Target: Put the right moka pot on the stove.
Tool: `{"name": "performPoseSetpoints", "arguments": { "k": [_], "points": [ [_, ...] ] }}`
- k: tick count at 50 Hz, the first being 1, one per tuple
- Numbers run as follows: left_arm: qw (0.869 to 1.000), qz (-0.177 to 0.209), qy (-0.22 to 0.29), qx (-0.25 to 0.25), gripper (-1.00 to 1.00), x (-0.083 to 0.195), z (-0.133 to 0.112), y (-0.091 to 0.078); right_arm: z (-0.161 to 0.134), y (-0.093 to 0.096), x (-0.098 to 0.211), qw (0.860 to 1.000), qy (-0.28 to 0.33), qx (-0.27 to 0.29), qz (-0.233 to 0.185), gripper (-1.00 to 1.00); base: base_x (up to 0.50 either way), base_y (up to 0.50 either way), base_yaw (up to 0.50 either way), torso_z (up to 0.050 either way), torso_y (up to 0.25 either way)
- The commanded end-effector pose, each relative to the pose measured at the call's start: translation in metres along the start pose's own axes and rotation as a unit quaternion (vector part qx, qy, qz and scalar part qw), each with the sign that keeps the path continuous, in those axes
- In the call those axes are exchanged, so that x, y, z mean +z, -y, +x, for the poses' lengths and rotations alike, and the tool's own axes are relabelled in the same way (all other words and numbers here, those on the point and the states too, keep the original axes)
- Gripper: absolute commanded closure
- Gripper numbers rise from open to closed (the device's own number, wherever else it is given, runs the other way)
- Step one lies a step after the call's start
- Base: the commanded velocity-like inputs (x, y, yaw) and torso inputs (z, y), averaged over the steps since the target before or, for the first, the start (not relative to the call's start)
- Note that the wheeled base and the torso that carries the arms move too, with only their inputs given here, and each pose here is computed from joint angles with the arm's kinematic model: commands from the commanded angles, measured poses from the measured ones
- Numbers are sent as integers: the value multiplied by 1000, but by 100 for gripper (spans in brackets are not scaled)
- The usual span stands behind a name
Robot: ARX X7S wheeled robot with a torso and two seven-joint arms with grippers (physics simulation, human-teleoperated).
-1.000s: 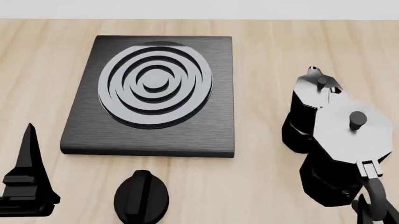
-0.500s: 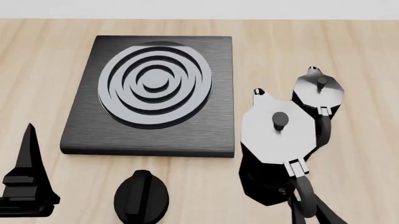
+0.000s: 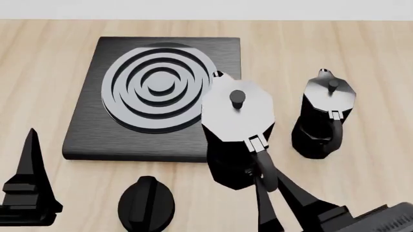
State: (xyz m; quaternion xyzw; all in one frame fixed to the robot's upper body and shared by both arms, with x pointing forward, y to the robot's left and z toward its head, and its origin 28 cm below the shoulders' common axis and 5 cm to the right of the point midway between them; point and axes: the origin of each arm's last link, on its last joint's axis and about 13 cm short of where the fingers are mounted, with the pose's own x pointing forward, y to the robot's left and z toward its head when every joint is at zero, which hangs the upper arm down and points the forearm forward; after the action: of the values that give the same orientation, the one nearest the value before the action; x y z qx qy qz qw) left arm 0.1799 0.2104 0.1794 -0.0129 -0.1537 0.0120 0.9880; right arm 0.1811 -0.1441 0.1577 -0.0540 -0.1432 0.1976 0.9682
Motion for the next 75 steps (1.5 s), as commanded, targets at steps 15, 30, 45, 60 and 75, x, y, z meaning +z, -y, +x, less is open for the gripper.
{"name": "performPoseSetpoints", "arguments": {
  "k": [15,30,45,60,75],
  "points": [
    [1000,0,2,-3,-100,0,0,0,56,5,25,1000,6,22,-7,100,0,0,0,0,1],
    [1000,-4,0,-5,-100,0,-1,0,91,3,31,999,4,34,-7,100,0,0,0,0,1],
    [1000,-6,-3,-8,-100,0,0,0,119,1,27,999,-5,38,-2,100,0,0,0,1,1],
    [1000,-10,-4,-12,-100,-1,-1,0,142,-6,19,999,-11,49,1,100,0,0,0,0,1],
    [1000,-13,-2,-14,-100,0,-1,0,169,-10,8,998,-24,51,5,100,0,0,0,1,1]
  ]
}}
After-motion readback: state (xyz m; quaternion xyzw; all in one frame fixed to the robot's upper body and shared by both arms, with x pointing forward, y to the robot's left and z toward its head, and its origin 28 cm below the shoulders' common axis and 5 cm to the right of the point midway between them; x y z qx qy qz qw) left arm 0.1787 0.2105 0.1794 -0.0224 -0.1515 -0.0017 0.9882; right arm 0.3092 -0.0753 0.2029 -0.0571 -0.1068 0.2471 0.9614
